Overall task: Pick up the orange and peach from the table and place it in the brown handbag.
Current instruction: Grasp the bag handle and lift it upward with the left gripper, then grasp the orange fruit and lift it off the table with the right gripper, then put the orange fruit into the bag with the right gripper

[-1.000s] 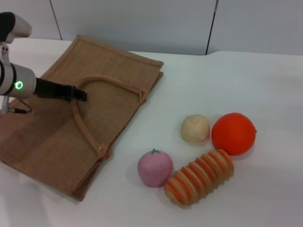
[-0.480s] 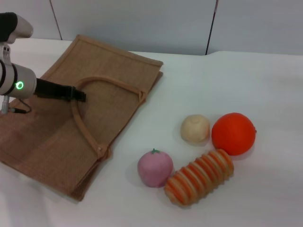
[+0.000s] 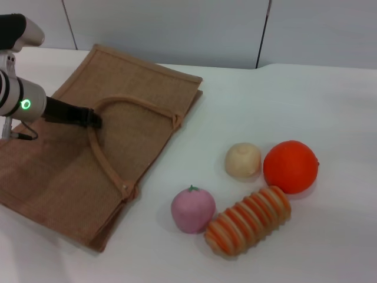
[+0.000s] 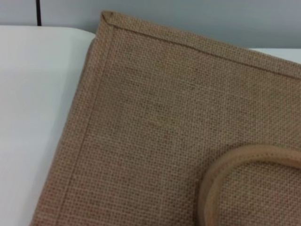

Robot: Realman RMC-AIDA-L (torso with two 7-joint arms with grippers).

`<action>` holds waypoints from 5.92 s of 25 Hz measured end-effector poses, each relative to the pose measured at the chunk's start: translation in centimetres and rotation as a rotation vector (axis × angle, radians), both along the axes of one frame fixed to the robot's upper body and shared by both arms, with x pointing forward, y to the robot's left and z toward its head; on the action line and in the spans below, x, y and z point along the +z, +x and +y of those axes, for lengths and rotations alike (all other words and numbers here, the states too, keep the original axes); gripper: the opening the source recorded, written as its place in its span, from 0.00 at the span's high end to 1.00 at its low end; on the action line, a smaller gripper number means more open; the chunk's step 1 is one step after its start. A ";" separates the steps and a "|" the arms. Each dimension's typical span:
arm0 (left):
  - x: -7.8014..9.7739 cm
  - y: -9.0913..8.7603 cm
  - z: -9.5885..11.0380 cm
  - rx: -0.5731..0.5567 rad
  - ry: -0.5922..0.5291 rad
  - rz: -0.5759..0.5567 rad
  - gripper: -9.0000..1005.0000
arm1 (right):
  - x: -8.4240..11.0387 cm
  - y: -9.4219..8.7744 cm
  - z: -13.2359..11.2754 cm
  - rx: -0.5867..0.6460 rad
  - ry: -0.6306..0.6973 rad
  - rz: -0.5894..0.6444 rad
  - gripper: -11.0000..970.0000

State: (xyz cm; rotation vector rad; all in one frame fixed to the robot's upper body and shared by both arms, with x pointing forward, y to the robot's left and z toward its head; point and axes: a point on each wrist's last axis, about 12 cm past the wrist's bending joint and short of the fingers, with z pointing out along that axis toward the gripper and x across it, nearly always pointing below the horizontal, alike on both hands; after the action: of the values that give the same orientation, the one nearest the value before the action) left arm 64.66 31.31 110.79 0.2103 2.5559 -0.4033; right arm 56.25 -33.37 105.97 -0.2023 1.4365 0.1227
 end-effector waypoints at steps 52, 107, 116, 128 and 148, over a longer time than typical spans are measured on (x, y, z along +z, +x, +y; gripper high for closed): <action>1.3 -7.3 0.9 -0.140 -0.672 -0.865 0.87 | -0.4 0.5 1.5 0.099 -0.059 0.047 0.08; 3.2 -8.7 1.3 -0.215 -0.793 -0.996 0.87 | 0.7 1.5 6.5 0.953 -0.344 0.579 0.54; 3.2 -8.7 1.3 -0.214 -0.795 -0.991 0.87 | 0.8 1.1 6.7 0.982 -0.354 0.532 0.62; 3.8 -8.3 0.9 -0.228 -0.819 -0.990 0.87 | 3.7 1.8 5.7 0.961 -0.276 0.347 0.70; 6.1 -6.9 -0.7 -0.321 -0.909 -1.008 0.87 | 7.2 6.0 20.3 1.215 -0.457 0.186 0.87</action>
State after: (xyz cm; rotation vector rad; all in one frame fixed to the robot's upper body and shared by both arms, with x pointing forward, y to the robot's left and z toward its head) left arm 57.79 30.65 116.92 0.3546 1.1947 -1.1672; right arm 62.30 -13.12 113.21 -1.4559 1.3266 0.8151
